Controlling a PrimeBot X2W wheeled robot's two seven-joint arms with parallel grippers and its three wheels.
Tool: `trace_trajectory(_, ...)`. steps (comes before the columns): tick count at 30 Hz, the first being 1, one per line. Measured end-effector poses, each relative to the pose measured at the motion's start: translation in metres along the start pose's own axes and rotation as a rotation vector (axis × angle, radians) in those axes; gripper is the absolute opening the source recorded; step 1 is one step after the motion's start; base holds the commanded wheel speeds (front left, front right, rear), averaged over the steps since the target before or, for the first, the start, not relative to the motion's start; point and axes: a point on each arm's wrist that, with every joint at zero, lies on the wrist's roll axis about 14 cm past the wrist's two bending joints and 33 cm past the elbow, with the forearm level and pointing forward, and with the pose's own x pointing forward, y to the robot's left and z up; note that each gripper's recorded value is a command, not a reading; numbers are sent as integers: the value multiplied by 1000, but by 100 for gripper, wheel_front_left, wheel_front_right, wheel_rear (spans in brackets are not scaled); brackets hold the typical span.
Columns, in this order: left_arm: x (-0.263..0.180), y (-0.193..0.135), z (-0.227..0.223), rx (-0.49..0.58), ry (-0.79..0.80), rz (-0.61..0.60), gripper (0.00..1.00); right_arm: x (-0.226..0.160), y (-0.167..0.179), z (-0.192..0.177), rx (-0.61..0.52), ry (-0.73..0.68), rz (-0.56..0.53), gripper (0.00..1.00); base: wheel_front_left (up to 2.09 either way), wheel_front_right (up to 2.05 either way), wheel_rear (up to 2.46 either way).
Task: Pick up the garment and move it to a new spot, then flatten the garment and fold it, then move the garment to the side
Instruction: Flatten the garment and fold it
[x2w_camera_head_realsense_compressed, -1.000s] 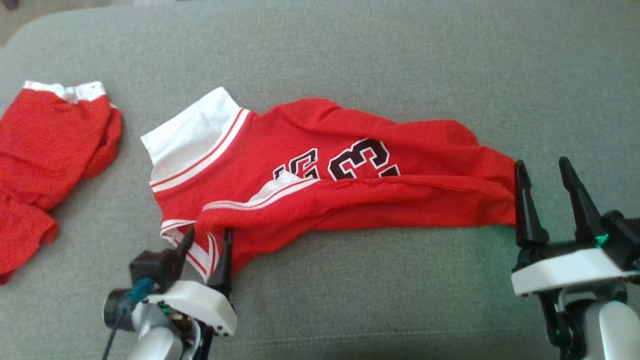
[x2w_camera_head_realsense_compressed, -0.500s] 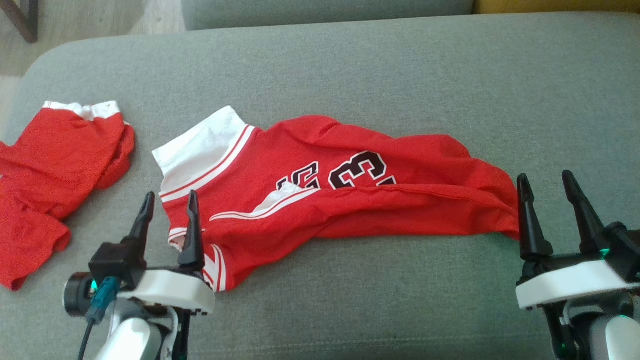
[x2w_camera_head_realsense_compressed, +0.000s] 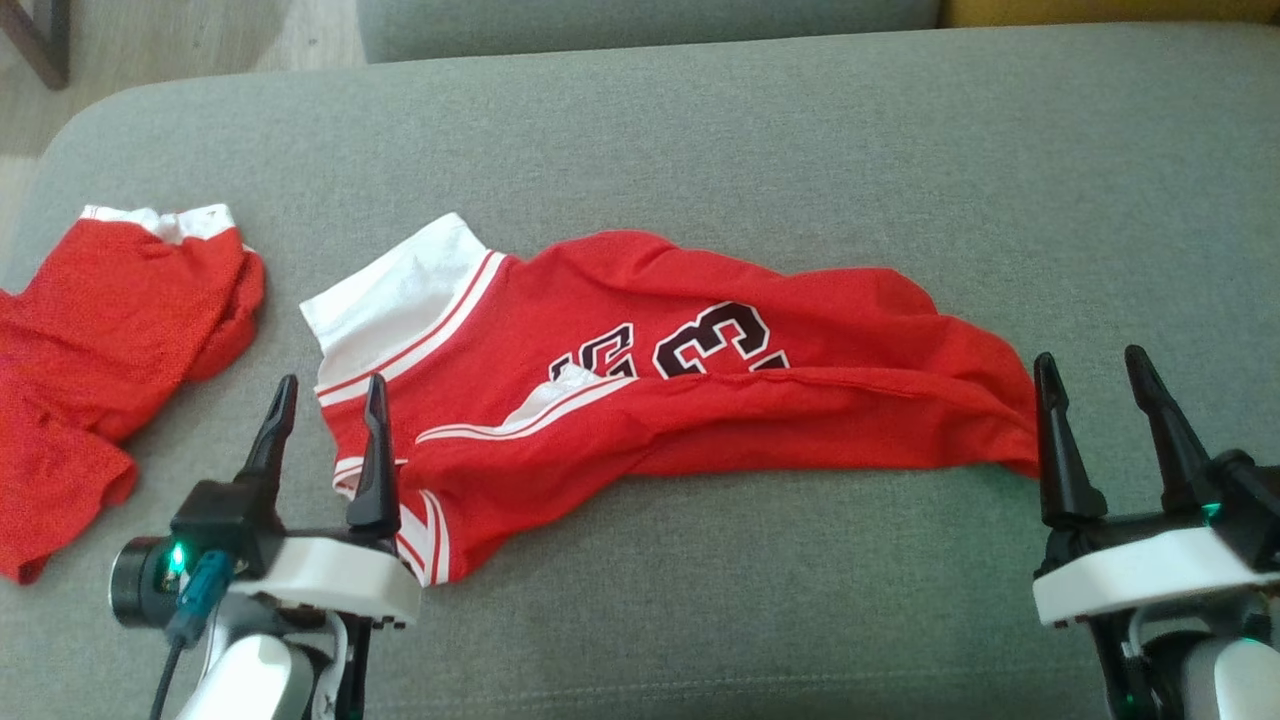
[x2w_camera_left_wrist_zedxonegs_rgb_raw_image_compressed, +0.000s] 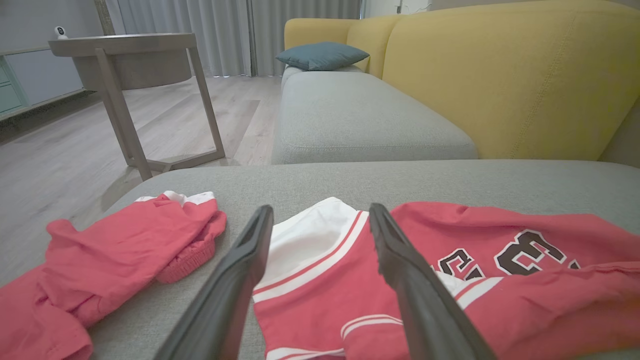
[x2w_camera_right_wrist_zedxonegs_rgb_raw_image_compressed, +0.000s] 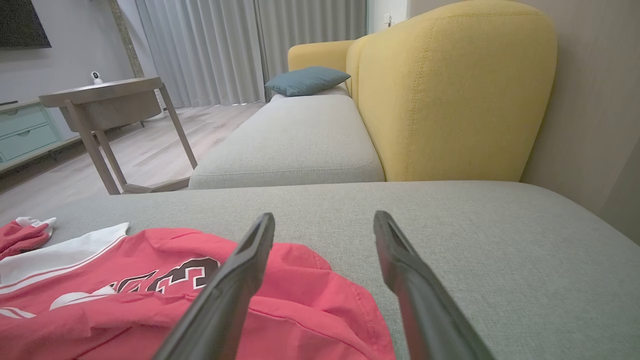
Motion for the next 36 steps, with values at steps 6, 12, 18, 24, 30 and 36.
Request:
trace_trajectory(6,0,-1,-2,3,6,-7,100,1,0,-2,0,5,1,100,0,0,0)
trace_trajectory(12,6,-19,-7,7,43,-95,100,4,1,-7,2,21,3,100,0,0,0)
trace_trajectory(18,36,-51,-14,-5,139,-237,100,10,3,-15,5,44,12,100,0,0,0)
trace_trajectory(24,51,-77,-57,-8,384,-351,100,19,1,-16,5,46,7,100,0,0,0)
trace_trajectory(30,43,-89,-97,7,586,-429,100,17,-7,-26,13,72,-19,100,0,0,0)
trace_trajectory(36,33,-95,-119,12,698,-475,100,17,-10,-32,17,83,-29,100,0,0,0)
